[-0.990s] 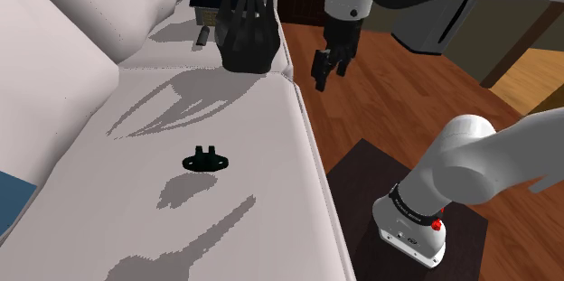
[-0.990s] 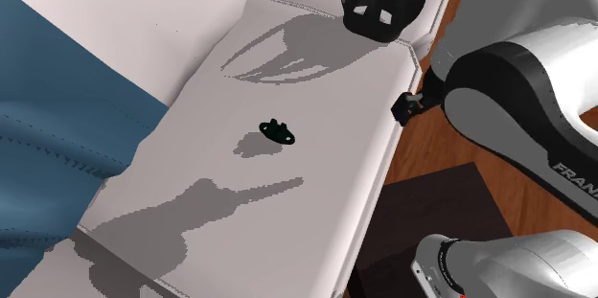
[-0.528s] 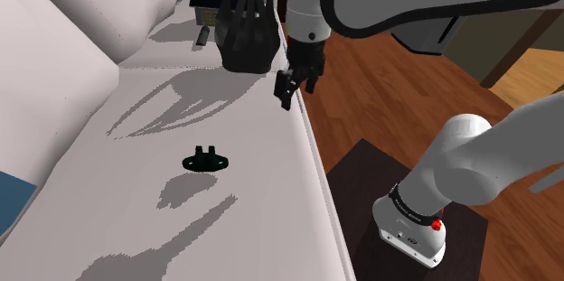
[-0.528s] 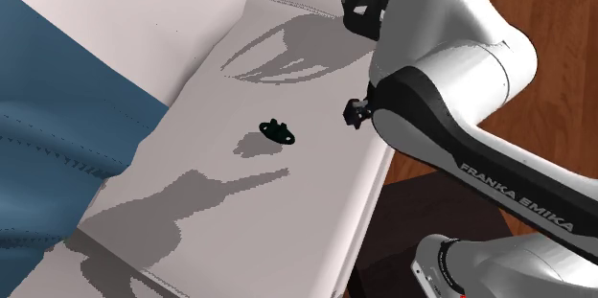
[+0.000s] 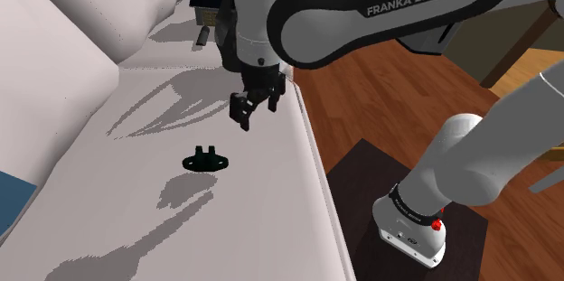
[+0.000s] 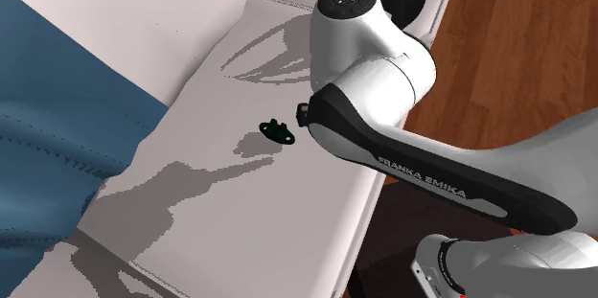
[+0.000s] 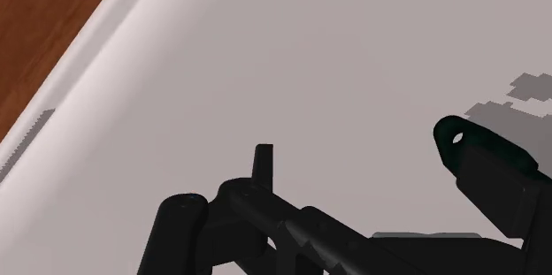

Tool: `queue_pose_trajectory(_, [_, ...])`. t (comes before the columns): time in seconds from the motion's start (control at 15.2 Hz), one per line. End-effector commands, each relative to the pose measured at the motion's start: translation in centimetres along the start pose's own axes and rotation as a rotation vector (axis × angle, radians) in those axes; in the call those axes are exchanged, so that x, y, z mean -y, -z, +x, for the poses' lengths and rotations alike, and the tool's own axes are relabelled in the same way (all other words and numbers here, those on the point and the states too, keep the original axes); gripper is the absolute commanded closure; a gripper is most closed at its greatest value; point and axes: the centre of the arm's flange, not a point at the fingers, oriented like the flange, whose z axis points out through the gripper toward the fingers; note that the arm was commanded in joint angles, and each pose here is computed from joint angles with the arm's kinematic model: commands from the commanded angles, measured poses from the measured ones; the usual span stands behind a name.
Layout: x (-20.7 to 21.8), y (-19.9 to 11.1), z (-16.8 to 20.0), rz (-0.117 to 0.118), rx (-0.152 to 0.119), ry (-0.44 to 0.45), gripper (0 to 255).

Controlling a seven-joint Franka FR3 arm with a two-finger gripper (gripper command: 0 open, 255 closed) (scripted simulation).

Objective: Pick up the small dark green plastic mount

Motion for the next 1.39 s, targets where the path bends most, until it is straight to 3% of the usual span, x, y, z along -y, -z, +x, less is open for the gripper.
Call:
queue_pose_trajectory(0.0, [2.1,-0.9,1.0,0.006,-0.006,0.005,0])
queue_pose_trajectory(0.59, [12.1,-4.5,5.1,0.028,-0.03,0.031,0])
queue_pose_trajectory(1.25, [12.5,-8.5,5.3,0.029,-0.03,0.032,0])
queue_pose_trajectory(1.32, [12.5,-8.6,5.2,0.029,-0.03,0.032,255])
